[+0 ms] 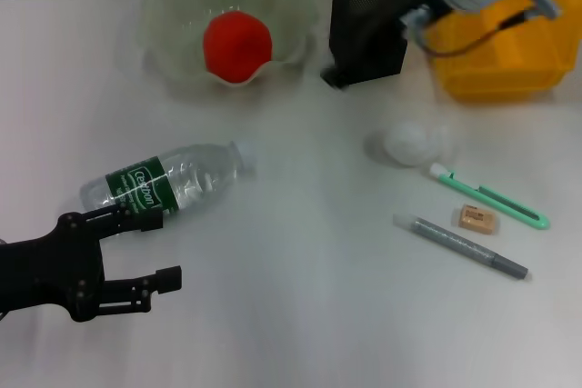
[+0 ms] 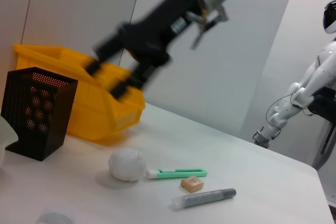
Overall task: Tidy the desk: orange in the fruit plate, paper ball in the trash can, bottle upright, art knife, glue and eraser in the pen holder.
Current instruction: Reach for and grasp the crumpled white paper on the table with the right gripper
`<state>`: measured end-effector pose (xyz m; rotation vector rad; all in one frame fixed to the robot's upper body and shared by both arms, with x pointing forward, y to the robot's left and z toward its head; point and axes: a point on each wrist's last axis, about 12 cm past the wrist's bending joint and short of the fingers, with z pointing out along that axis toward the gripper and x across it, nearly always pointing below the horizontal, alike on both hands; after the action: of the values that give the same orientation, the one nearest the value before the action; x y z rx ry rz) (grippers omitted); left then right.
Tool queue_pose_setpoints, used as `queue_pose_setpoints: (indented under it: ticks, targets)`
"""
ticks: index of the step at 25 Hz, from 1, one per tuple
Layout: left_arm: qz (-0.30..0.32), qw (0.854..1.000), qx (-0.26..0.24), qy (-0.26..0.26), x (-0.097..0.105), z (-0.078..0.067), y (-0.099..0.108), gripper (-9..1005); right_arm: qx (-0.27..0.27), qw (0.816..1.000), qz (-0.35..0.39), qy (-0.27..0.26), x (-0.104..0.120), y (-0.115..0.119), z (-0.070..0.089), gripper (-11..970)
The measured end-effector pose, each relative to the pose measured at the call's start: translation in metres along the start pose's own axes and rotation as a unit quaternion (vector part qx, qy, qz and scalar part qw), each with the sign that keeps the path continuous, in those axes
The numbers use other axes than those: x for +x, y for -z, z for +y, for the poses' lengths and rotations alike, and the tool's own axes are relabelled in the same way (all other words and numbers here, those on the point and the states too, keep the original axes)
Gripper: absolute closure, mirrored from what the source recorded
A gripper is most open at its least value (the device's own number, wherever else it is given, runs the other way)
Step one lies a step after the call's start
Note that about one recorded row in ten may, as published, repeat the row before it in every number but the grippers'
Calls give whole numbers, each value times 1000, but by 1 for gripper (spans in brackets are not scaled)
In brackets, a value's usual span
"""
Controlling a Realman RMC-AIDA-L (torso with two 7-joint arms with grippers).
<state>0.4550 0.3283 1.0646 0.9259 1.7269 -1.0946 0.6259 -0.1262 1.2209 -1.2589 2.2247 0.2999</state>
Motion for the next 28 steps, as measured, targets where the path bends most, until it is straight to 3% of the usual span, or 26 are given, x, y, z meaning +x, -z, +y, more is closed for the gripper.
queue_pose_setpoints:
  ticks: [6, 11, 28]
  targets:
    - [1, 1000, 1, 0, 0, 0, 0, 133, -1, 992, 128, -16, 19, 5, 2, 117]
    - [1, 1000, 0, 0, 1, 0, 0, 133, 10, 987, 161, -16, 30, -5, 1, 116]
    - [0, 1000, 1, 2, 2, -1, -5, 133, 35, 984, 176, -23, 51, -47, -2, 146]
